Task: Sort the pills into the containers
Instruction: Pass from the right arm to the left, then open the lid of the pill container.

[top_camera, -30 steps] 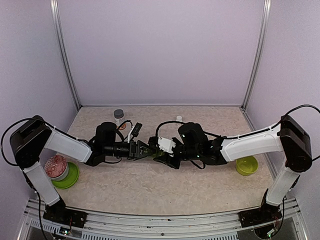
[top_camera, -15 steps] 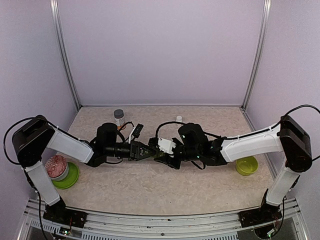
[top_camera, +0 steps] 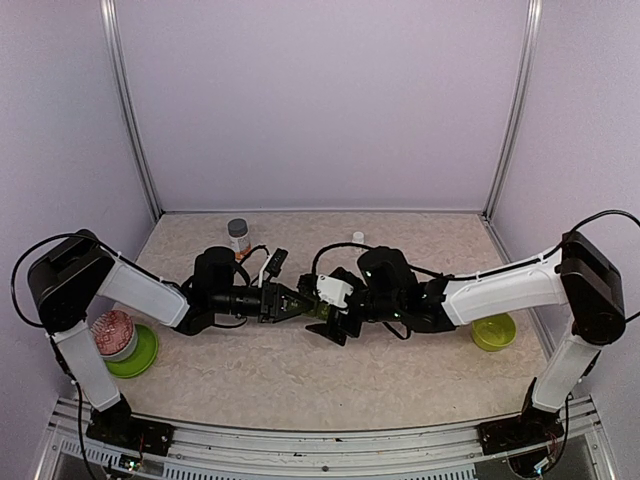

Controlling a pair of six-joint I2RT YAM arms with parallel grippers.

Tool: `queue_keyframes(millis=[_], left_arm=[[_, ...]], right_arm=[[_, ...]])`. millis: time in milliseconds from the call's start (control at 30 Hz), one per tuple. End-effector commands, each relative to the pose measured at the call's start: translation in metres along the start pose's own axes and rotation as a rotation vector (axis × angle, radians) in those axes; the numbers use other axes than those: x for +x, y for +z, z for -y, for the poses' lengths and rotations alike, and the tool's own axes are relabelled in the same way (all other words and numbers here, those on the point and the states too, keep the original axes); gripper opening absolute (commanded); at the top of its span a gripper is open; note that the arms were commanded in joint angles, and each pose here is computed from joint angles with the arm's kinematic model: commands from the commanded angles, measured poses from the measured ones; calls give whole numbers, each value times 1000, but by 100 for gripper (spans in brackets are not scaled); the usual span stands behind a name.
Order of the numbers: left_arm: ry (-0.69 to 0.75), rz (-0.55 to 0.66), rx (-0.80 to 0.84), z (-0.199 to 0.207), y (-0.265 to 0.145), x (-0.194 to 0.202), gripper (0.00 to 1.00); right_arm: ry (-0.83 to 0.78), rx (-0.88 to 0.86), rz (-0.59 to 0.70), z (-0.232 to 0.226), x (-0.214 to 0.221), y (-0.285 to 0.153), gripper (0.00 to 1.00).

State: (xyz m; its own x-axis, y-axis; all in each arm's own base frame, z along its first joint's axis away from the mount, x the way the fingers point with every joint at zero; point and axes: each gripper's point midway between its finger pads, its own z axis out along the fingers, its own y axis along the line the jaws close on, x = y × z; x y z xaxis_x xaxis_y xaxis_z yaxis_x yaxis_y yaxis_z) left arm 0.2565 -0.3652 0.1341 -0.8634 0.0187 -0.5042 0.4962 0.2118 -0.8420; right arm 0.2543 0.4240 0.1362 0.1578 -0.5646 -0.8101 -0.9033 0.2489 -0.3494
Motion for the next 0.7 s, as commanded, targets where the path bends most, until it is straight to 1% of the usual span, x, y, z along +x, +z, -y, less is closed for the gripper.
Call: queue_keyframes(millis=[0, 100, 233, 400, 667], left_arm=[[-13, 37, 5, 5, -2, -11, 15], [-34, 48, 3, 7, -4, -15, 15], [-55, 58, 7, 12, -6, -18, 17], [-75, 77, 0, 15, -8, -24, 17], [-84, 84, 0, 18, -8, -26, 18]], right_arm=[[-11, 45, 25, 5, -10, -17, 97], [-10, 89, 39, 9, -10, -29, 97], [-36, 151, 35, 14, -3, -39, 94], [-96, 202, -5, 13, 2, -35, 90], [-191, 265, -38, 11, -5, -24, 81]])
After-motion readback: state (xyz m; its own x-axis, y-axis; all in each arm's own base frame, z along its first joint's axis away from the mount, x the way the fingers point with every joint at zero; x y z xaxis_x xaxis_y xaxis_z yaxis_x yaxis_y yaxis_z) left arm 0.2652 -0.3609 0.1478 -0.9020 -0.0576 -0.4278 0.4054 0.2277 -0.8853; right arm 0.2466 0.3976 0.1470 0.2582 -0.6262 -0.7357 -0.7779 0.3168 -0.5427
